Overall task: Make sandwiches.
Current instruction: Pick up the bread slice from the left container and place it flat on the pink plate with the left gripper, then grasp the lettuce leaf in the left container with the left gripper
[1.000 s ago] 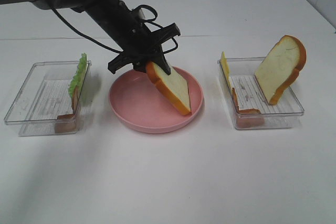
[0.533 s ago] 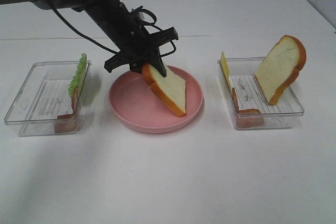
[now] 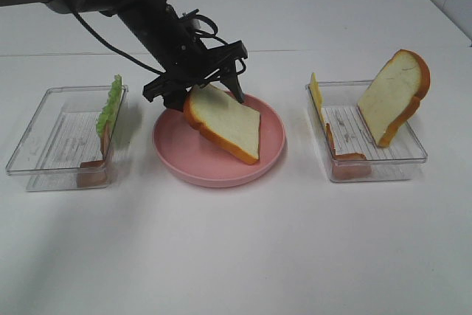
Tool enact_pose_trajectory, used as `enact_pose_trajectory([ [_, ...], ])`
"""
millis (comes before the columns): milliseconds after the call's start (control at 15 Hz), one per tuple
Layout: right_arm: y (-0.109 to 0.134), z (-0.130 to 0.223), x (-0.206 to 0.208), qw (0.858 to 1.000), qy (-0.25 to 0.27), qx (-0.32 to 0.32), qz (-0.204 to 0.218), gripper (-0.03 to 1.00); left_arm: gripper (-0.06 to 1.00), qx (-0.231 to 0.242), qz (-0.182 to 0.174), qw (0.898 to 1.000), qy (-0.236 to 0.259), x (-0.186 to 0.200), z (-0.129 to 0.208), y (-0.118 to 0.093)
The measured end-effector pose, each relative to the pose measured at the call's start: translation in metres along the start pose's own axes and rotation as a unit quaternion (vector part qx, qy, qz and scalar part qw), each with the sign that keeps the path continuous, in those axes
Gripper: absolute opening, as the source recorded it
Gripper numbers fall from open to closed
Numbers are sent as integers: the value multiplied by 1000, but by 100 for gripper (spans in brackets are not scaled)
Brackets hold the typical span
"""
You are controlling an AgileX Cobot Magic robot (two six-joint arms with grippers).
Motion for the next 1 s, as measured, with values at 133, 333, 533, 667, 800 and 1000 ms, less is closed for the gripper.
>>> enact_pose_trajectory([
  [133,0,0,0,1000,0,0,0,98,82,-3,-5,1000,4,0,1,1],
  [333,0,0,0,1000,0,0,0,98,84,-4,-12,1000,25,0,7,3],
  [533,0,0,0,1000,0,0,0,98,84,-15,-26,999,36,3,8,5],
  [667,0,0,0,1000,0,0,0,98,84,-29,-45,998,36,13,4,2],
  [800,0,0,0,1000,0,0,0,98,84,-23,-79,996,37,31,-1,0],
  [1000,0,0,0,1000,0,0,0,98,84,-33,-69,997,-18,66,-21,-25],
])
Point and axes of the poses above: a point on each arm's last joint axis where the gripper is mounted, x pointing back along that axis away from the gripper, y along the wrist's bending axis when the last joint is at zero, z = x × y, the point moved 4 cm from there along -x, pointing out along that axis toward the gripper, and after that the axes turned 1 degree about -x, right-handed, at the moved point
